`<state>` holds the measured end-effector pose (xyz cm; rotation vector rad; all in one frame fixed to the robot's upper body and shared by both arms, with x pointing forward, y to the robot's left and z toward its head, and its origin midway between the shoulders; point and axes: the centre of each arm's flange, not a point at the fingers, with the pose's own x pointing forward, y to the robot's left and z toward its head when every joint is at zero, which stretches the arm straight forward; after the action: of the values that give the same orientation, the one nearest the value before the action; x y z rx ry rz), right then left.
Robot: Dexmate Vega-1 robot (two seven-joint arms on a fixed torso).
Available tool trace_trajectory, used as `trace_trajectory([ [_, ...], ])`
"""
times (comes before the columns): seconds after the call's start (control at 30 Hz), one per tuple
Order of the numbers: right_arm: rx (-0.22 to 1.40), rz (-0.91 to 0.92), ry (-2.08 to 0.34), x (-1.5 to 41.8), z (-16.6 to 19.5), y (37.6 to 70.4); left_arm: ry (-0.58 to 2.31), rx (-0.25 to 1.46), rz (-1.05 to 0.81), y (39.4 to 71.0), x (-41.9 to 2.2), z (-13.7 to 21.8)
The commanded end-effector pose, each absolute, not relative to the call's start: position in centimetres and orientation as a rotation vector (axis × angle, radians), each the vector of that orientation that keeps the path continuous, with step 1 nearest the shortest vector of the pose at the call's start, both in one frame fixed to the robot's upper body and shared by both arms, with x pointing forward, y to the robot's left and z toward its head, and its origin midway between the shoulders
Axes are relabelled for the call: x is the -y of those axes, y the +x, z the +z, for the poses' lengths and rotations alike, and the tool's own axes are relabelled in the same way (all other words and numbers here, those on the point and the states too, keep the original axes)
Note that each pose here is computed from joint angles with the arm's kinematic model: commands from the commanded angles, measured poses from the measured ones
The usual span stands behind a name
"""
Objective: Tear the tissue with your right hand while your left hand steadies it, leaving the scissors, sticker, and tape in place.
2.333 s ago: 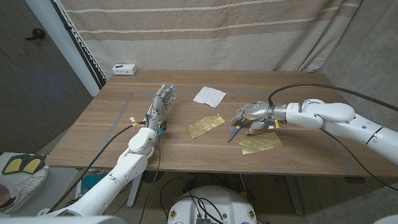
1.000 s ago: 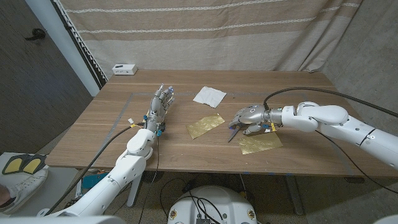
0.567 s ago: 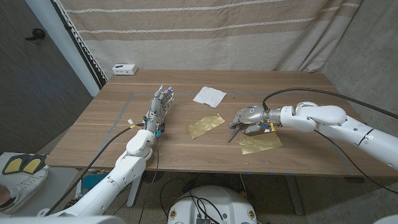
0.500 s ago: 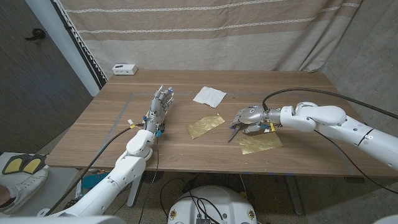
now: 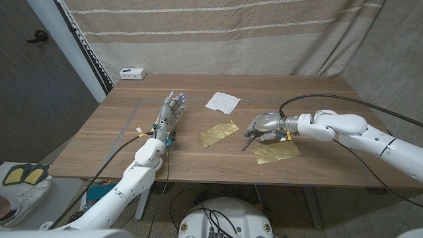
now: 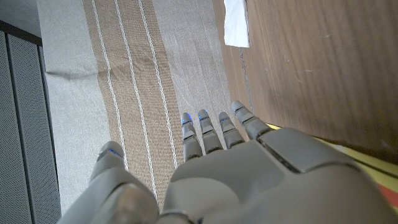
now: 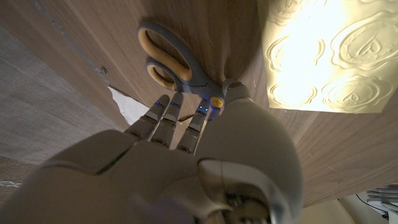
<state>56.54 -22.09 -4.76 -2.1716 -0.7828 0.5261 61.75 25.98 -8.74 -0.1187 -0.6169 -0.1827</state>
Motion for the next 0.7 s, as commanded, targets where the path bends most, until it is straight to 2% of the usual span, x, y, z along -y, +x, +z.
trace_trajectory([
  [0.03, 0.793, 0.495, -2.135, 22.5, -5.6, 57.0, -0.111, 0.617, -0.193, 61.9, -25.6, -8.6],
  [0.7, 0.853, 0.479, -2.024, 21.4, -6.7, 58.2, -0.120, 0.614, -0.184, 61.9, -26.2, -9.1],
])
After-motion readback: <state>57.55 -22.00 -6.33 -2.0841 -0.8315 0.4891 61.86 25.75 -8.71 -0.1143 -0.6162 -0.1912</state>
